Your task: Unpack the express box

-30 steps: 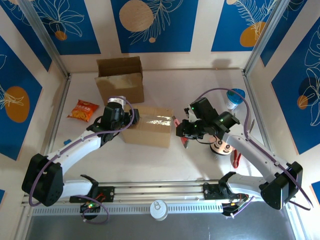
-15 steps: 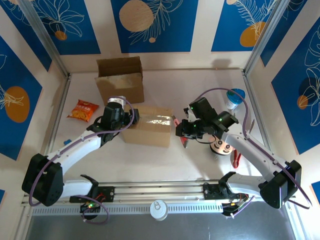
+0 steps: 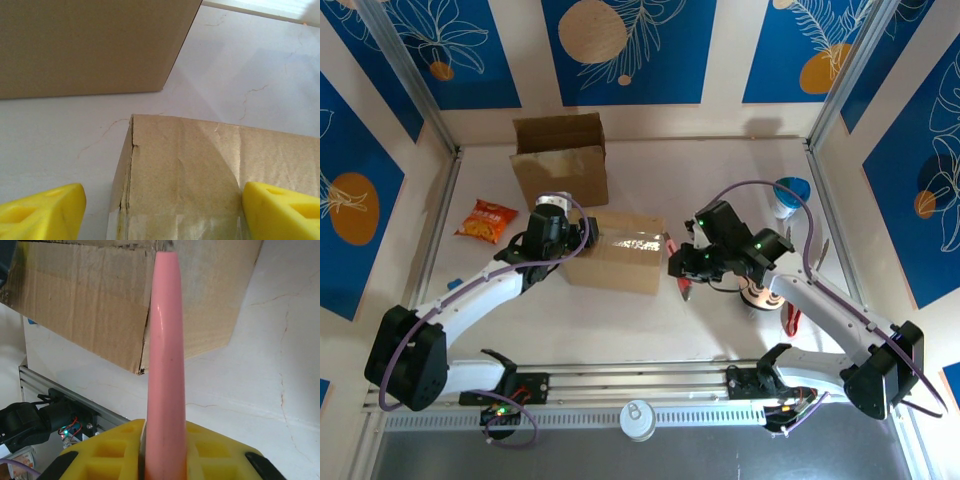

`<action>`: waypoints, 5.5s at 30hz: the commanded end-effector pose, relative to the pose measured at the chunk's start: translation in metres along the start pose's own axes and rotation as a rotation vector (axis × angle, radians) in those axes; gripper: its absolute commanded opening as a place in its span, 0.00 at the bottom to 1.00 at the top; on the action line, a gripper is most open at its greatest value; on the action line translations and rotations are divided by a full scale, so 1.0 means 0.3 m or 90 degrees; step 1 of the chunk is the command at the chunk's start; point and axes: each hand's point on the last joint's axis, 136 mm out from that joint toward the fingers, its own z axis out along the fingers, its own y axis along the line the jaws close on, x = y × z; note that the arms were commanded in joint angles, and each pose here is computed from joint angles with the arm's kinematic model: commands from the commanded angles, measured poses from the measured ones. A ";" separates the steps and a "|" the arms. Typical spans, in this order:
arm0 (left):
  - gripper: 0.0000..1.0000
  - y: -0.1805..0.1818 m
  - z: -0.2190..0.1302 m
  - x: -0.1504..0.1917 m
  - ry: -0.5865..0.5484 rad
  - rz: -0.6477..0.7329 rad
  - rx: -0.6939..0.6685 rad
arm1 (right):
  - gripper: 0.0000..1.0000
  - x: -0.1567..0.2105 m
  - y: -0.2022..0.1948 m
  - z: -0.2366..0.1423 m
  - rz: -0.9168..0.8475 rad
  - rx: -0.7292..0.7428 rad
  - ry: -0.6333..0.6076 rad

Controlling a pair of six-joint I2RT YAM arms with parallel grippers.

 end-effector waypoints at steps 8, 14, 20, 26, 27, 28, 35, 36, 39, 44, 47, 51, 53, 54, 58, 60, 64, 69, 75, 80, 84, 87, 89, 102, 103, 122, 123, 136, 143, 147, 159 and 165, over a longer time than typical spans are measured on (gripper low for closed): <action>0.81 0.133 0.030 0.251 0.153 0.044 -0.098 | 0.00 0.161 -0.017 0.032 0.022 0.021 0.092; 0.82 0.137 0.030 0.255 0.154 0.044 -0.102 | 0.00 0.205 -0.022 0.033 0.029 0.027 0.101; 0.82 0.137 0.032 0.253 0.154 0.044 -0.101 | 0.00 0.234 -0.019 0.029 0.032 0.025 0.105; 0.82 0.138 0.034 0.256 0.155 0.044 -0.102 | 0.00 0.258 -0.010 0.027 0.032 0.017 0.107; 0.82 0.137 0.035 0.256 0.155 0.044 -0.101 | 0.00 0.262 -0.006 0.026 0.032 0.014 0.107; 0.82 0.136 0.035 0.256 0.154 0.044 -0.101 | 0.00 0.265 -0.003 0.025 0.032 0.012 0.107; 0.82 0.121 0.030 0.244 0.154 0.041 -0.089 | 0.00 0.260 -0.022 -0.008 0.031 0.035 0.082; 0.83 0.108 0.024 0.227 0.150 0.042 -0.080 | 0.00 0.253 -0.034 -0.019 0.031 0.047 0.074; 0.86 0.063 -0.015 0.137 0.124 0.055 -0.057 | 0.00 0.235 -0.066 -0.050 0.036 0.075 0.052; 0.94 -0.014 -0.106 -0.095 0.074 0.117 -0.049 | 0.00 0.230 -0.116 -0.059 0.039 0.133 0.040; 0.94 -0.046 -0.129 -0.214 0.050 0.149 -0.057 | 0.00 0.230 -0.144 -0.037 0.038 0.190 0.036; 0.86 -0.054 -0.076 -0.295 0.056 0.175 -0.073 | 0.00 0.218 -0.165 0.001 0.035 0.288 0.024; 0.78 -0.040 -0.017 -0.304 0.078 0.180 -0.082 | 0.00 0.212 -0.160 0.031 0.036 0.334 0.019; 0.74 -0.031 0.016 -0.299 0.091 0.182 -0.087 | 0.00 0.208 -0.152 0.042 0.034 0.349 0.017; 0.70 -0.009 0.122 -0.271 0.129 0.184 -0.090 | 0.00 0.195 -0.116 0.097 0.017 0.404 0.023; 0.70 -0.001 0.154 -0.257 0.139 0.185 -0.092 | 0.00 0.186 -0.104 0.112 0.012 0.424 0.023; 0.70 0.014 0.189 -0.213 0.164 0.187 -0.095 | 0.00 0.158 -0.103 0.140 0.012 0.451 0.022; 0.70 0.056 0.178 -0.146 0.203 0.201 -0.119 | 0.00 0.075 -0.121 0.154 0.009 0.466 0.003; 0.70 0.109 0.090 -0.079 0.235 0.203 -0.147 | 0.00 -0.064 -0.105 0.181 -0.004 0.433 -0.021; 0.70 0.141 0.000 -0.021 0.261 0.185 -0.159 | 0.00 -0.174 -0.090 0.199 -0.015 0.403 -0.036; 0.70 0.142 -0.065 0.030 0.271 0.148 -0.145 | 0.00 -0.263 -0.068 0.227 -0.035 0.369 -0.040; 0.69 0.128 -0.109 0.070 0.275 0.122 -0.121 | 0.00 -0.330 -0.036 0.263 -0.063 0.334 -0.039; 0.69 0.112 -0.138 0.096 0.277 0.107 -0.101 | 0.00 -0.373 -0.010 0.292 -0.088 0.312 -0.035; 0.71 0.027 -0.299 0.240 0.284 0.041 -0.010 | 0.00 -0.471 0.241 0.479 -0.269 0.118 0.030; 0.71 0.025 -0.305 0.248 0.283 0.034 -0.006 | 0.00 -0.469 0.261 0.491 -0.283 0.104 0.036; 0.80 0.097 -0.537 0.086 0.207 0.058 -0.104 | 0.00 -0.540 -0.125 -0.014 -0.073 0.355 -0.148; 0.80 0.114 -0.544 0.052 0.192 0.059 -0.129 | 0.00 -0.503 -0.148 -0.030 -0.066 0.363 -0.145; 0.68 0.344 -0.174 -0.154 0.194 -0.023 -0.261 | 0.00 -0.037 -0.160 0.056 -0.027 0.341 -0.061; 0.68 0.318 -0.082 0.007 0.249 -0.061 -0.195 | 0.00 -0.069 -0.076 0.165 -0.044 0.318 -0.050; 0.68 0.304 -0.104 0.072 0.267 -0.067 -0.172 | 0.00 -0.135 -0.046 0.187 -0.067 0.321 -0.055; 0.73 0.303 -0.129 0.128 0.264 -0.063 -0.158 | 0.00 -0.185 -0.017 0.223 -0.075 0.308 -0.040; 0.85 0.386 -0.133 0.072 0.253 -0.051 -0.261 | 0.00 -0.154 -0.037 0.222 -0.062 0.311 -0.035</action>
